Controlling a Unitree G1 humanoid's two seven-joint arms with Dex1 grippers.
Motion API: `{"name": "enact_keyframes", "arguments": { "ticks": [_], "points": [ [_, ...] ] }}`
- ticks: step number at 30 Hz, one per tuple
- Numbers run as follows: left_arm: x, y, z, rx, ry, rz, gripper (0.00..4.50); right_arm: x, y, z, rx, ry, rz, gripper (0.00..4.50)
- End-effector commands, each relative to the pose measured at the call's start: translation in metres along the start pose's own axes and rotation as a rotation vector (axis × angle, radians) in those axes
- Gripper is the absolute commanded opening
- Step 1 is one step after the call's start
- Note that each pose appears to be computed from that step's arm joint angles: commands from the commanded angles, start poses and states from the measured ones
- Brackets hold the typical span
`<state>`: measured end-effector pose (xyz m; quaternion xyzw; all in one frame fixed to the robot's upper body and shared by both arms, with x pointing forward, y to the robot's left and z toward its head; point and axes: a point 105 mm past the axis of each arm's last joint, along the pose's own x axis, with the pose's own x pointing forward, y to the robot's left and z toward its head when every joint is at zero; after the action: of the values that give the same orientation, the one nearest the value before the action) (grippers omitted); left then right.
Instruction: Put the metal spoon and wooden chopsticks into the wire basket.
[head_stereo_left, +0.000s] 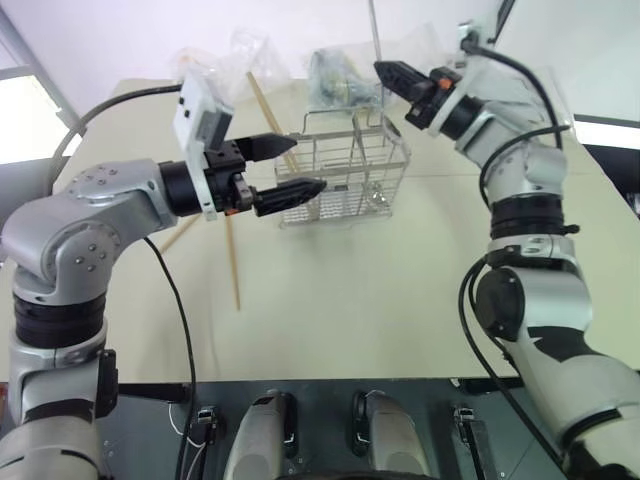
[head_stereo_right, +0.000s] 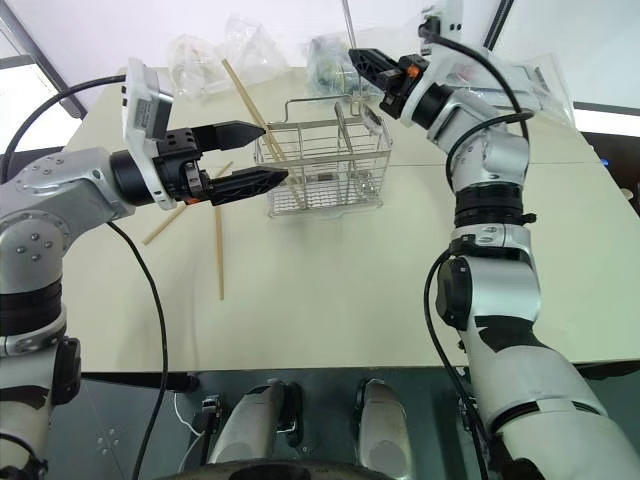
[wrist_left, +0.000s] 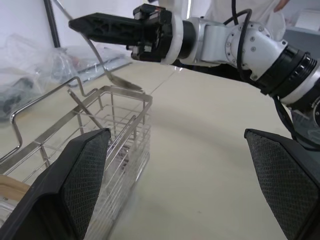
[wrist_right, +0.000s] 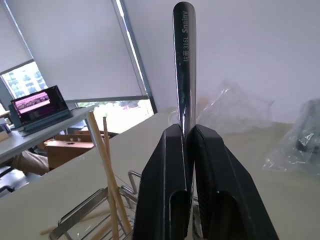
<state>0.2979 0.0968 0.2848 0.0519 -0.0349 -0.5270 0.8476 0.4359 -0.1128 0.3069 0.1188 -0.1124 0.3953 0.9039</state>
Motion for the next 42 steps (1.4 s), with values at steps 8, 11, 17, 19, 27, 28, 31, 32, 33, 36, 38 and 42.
{"name": "enact_keyframes", "arguments": {
  "ticks": [8,11,17,19,27,28,31,32,33,36,38,42],
  "points": [
    [-0.008,0.0,0.014,0.05,-0.046,0.036,4.5,-0.007,-0.009,-0.009,0.023,-0.059,-0.066,2.71],
    [-0.009,0.002,0.016,0.05,-0.053,0.051,4.5,-0.014,-0.012,-0.003,-0.016,-0.057,-0.078,4.24],
    [-0.027,0.032,0.014,0.064,-0.035,0.223,4.5,-0.032,-0.012,0.034,-0.052,-0.093,-0.026,4.46],
    [-0.046,0.058,0.002,0.072,0.036,0.368,4.5,-0.044,-0.001,0.052,-0.052,-0.099,0.066,4.46],
    [-0.097,0.137,-0.064,-0.222,0.366,0.903,4.5,-0.098,0.063,0.038,-0.111,0.154,0.464,4.46],
    [-0.092,0.137,-0.066,-0.255,0.373,0.921,4.5,-0.103,0.069,0.032,-0.108,0.18,0.492,4.46],
    [-0.07,0.13,-0.072,-0.362,0.363,0.943,4.5,-0.116,0.082,0.017,-0.087,0.235,0.549,4.46],
    [-0.067,0.128,-0.075,-0.376,0.379,0.955,4.5,-0.118,0.084,0.013,-0.082,0.246,0.554,4.46],
    [-0.064,0.127,-0.079,-0.371,0.405,0.96,4.5,-0.12,0.086,0.008,-0.081,0.258,0.556,4.46],
    [-0.072,0.138,-0.076,-0.284,0.436,0.985,4.5,-0.124,0.087,0.001,-0.077,0.272,0.545,4.46],
    [-0.079,0.146,-0.07,-0.26,0.422,0.993,4.5,-0.125,0.085,0.001,-0.075,0.267,0.53,4.46],
    [-0.087,0.156,-0.063,-0.265,0.421,0.98,4.5,-0.124,0.078,0.003,-0.081,0.259,0.487,4.46]
  ]
}}
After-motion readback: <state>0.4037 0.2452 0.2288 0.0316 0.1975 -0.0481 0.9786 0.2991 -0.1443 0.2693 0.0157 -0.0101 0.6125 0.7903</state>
